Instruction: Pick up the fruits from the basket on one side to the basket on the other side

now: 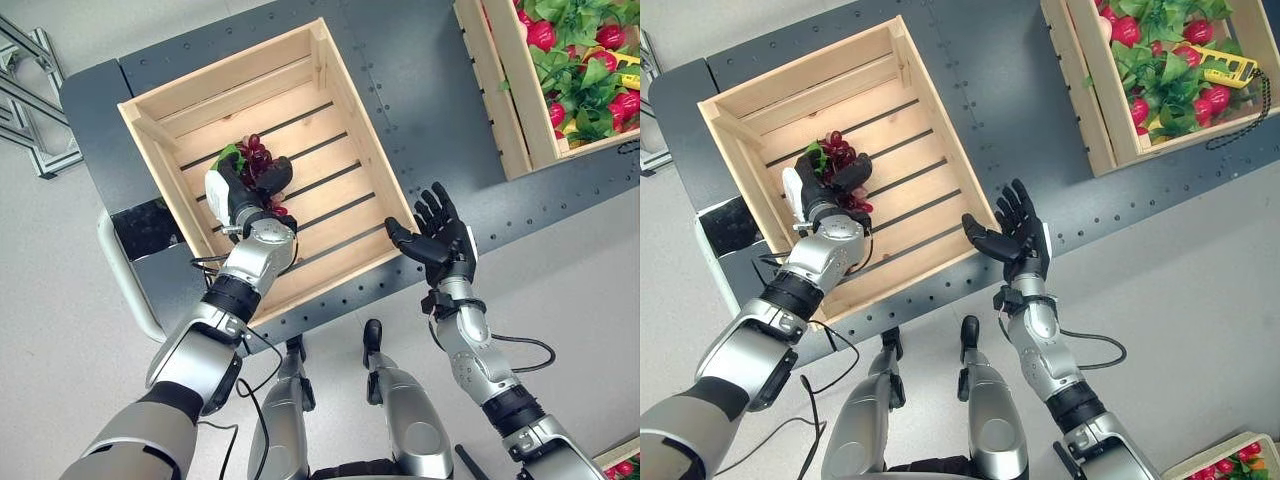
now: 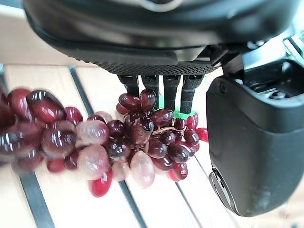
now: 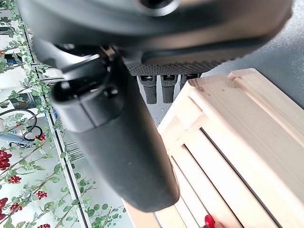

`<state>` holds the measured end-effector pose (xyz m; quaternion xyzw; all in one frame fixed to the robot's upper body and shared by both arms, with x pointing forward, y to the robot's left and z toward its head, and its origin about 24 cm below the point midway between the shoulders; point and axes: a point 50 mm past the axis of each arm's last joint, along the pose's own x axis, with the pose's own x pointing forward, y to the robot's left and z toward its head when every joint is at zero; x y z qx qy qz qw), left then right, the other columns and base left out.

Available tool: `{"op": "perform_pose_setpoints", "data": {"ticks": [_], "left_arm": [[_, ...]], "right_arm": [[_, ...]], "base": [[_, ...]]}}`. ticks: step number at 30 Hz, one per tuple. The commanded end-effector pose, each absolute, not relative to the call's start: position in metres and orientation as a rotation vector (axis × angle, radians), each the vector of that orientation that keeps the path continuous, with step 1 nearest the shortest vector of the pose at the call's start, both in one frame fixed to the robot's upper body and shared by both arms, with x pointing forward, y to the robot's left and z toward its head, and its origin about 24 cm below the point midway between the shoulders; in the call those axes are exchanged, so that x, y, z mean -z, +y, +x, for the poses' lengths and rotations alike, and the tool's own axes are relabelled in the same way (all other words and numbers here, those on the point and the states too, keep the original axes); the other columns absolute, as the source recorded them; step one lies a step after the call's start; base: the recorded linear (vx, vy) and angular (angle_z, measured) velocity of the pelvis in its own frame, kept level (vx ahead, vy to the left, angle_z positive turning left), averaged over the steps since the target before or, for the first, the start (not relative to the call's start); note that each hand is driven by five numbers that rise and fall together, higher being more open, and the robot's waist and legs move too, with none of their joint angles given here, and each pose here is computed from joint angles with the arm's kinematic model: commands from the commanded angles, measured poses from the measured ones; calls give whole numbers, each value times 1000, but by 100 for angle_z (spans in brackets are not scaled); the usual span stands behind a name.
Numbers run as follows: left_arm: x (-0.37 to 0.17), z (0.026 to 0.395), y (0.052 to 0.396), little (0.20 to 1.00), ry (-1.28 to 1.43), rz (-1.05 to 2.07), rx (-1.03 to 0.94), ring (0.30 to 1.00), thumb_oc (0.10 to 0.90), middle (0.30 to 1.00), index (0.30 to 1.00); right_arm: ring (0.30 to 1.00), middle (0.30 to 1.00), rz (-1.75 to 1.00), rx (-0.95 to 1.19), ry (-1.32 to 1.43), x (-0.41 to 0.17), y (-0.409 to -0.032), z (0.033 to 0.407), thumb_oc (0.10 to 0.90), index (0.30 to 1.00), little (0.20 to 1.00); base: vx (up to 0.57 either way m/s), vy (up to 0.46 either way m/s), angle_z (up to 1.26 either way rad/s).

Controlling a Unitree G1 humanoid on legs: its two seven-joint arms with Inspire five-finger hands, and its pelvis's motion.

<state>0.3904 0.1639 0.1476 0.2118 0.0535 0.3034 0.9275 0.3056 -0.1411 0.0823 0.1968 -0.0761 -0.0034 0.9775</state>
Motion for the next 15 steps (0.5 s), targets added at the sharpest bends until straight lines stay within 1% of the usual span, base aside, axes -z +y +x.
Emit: {"op": "perform_pose_setpoints", "data": {"ticks": [1, 2, 3, 5, 8, 9, 10, 15], "left_arm": [[-119, 385, 206, 900, 362, 814, -638, 900, 800, 900, 900], [-121, 385, 212, 900, 374, 867, -639, 900, 800, 900, 900], [-130, 384, 228, 900, 396, 1012, -657, 900, 800, 900, 900], [-146, 383, 254, 900, 452, 1165, -686, 900, 800, 900, 900], [-151, 380, 270, 900, 494, 1165, -738, 900, 800, 900, 900], [-151, 380, 269, 900, 493, 1164, -739, 900, 800, 900, 900], [-146, 377, 275, 900, 522, 1102, -750, 900, 800, 900, 900], [-137, 375, 277, 900, 534, 1004, -791, 900, 800, 900, 900]], "right_arm": [[900, 900, 542, -84, -304, -116, -126, 306, 800, 900, 900], [900, 900, 540, -84, -305, -116, -127, 307, 800, 900, 900], [900, 900, 535, -83, -307, -117, -131, 308, 800, 900, 900], [900, 900, 519, -84, -307, -118, -137, 308, 800, 900, 900], [900, 900, 510, -80, -304, -115, -143, 306, 800, 900, 900], [900, 900, 510, -80, -304, -115, -143, 306, 800, 900, 900], [900, 900, 502, -72, -309, -113, -146, 304, 800, 900, 900], [900, 900, 499, -56, -317, -114, -144, 303, 800, 900, 900]], "base": [[0, 0, 0], [15, 19, -7], [27, 24, -7], [32, 42, -7], [25, 59, -9], [35, 67, -21], [24, 45, -22], [16, 17, -4]]}}
